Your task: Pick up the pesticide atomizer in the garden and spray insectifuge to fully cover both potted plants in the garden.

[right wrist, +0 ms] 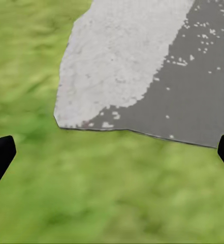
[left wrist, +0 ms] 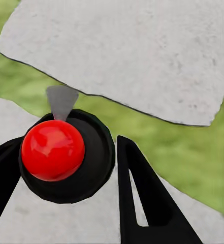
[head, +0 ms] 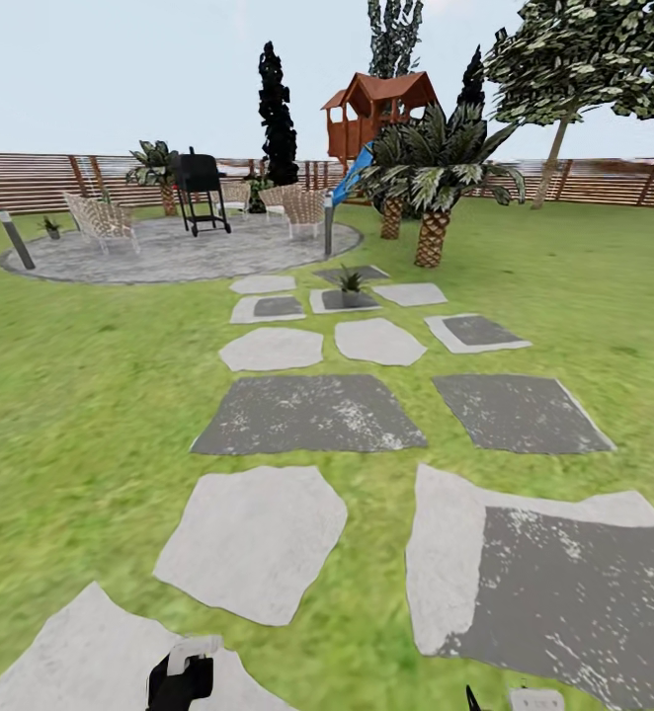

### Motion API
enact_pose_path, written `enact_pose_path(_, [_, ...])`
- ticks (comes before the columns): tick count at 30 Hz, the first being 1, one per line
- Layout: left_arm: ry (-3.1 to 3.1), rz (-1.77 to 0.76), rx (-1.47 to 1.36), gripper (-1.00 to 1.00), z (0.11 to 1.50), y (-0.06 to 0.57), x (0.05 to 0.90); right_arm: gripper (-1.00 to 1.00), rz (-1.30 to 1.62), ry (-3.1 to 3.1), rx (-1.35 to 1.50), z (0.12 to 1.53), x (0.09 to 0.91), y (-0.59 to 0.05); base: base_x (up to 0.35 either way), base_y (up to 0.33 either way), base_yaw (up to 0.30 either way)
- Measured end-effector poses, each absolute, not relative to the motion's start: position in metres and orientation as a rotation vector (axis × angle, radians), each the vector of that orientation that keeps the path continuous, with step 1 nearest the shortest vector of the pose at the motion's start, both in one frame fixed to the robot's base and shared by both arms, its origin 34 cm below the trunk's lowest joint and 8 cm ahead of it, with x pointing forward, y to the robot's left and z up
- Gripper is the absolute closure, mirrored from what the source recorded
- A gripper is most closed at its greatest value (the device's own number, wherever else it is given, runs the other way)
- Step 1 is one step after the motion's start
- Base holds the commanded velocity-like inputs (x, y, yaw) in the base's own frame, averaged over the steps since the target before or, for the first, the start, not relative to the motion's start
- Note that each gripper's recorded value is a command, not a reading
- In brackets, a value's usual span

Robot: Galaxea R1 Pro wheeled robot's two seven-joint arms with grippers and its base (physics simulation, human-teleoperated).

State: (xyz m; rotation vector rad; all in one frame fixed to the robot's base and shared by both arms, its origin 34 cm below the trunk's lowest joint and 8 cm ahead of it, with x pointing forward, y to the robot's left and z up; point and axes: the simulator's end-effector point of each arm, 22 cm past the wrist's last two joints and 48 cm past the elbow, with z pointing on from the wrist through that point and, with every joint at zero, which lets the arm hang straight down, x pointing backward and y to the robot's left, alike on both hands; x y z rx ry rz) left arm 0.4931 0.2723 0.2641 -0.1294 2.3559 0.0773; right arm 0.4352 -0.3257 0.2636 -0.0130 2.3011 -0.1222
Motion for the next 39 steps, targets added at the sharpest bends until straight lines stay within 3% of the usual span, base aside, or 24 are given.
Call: enact_pose_path(39, [2.356, 0.077, -0.129, 1.0, 0.264, 0.2723, 0.4931, -1.0, -0.124, 2.299, -0.013, 0.2639, 0.4355, -0.326, 0.29, -0.148, 0.0])
